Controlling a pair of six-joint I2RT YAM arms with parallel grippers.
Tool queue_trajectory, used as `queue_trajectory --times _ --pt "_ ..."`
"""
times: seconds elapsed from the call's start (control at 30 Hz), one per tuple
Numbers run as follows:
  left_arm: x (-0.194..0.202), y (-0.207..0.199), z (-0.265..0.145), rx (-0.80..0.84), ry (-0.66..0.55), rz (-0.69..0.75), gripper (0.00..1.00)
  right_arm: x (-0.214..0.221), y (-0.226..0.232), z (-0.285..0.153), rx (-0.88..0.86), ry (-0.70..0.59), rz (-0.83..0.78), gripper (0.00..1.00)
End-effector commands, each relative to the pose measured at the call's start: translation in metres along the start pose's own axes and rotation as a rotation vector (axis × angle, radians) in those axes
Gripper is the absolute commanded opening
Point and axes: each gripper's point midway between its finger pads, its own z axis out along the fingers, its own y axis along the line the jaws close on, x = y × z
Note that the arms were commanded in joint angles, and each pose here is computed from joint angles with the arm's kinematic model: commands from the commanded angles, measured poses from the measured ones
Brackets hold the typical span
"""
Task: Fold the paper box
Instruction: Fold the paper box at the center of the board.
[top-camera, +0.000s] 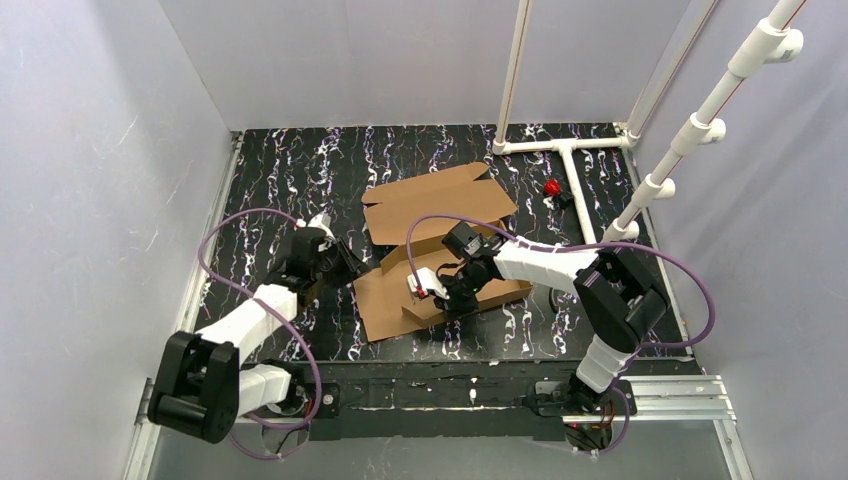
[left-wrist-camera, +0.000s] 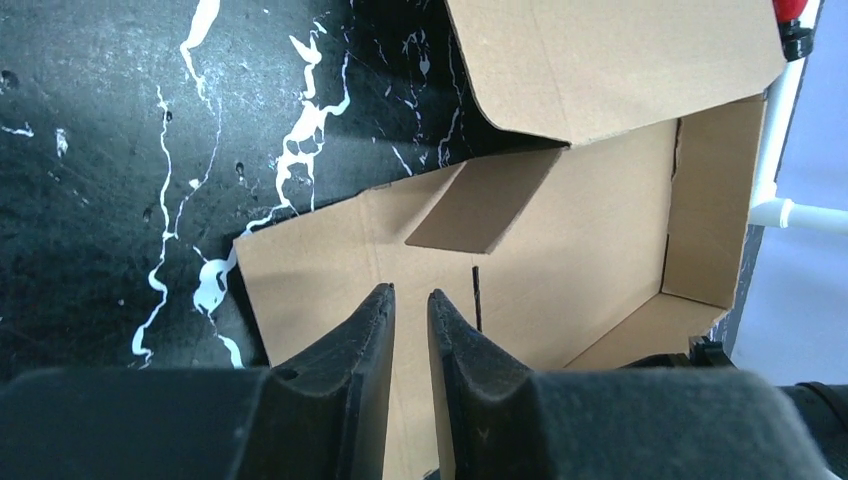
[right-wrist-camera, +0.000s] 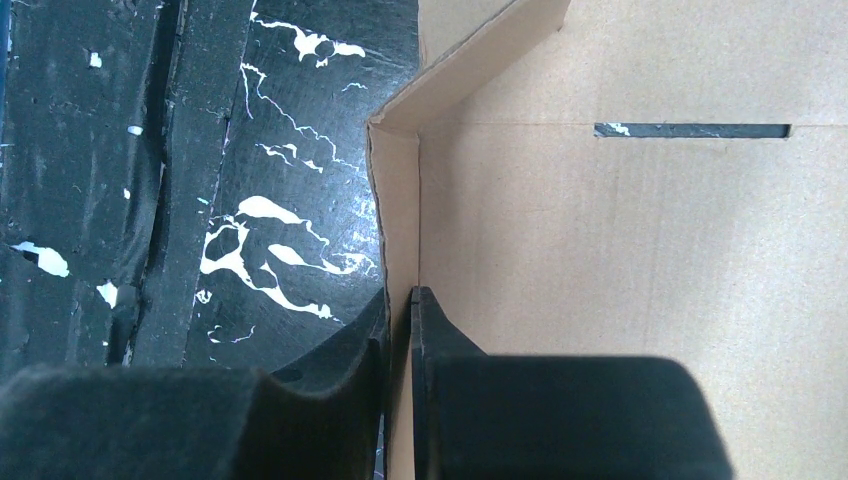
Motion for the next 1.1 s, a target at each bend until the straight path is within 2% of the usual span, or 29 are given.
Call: queue_trajectory --times 0.0,0.27,0.47,0.7,0.9,1.07 --pt "-0.024 -0.019 0.011 0.059 -0.047 0.028 0.17 0.007 0.007 0.003 -0.027 0.017 0.019 0.19" --pt "-0.014 -0.041 0.044 0.154 0.047 0.003 0.11 0.006 0.007 0.004 -0.030 0.011 0.018 0.18" --pt "0.003 -0.063 0.066 0.206 0.106 -0.023 0.10 0.007 0.007 0.005 -0.033 0.011 0.023 0.18" --pt "0.000 -0.073 0.086 0.212 0.071 -0.186 0.11 0.007 0.007 0.006 -0.037 0.011 0.026 0.18" --pt "-0.007 -0.068 0.096 0.197 -0.007 -0.324 0.12 0.008 0.008 0.007 -0.040 0.012 0.028 0.18" --pt "-0.003 -0.087 0.099 0.284 -0.001 -0.377 0.11 0.009 0.008 0.007 -0.039 0.016 0.030 0.18"
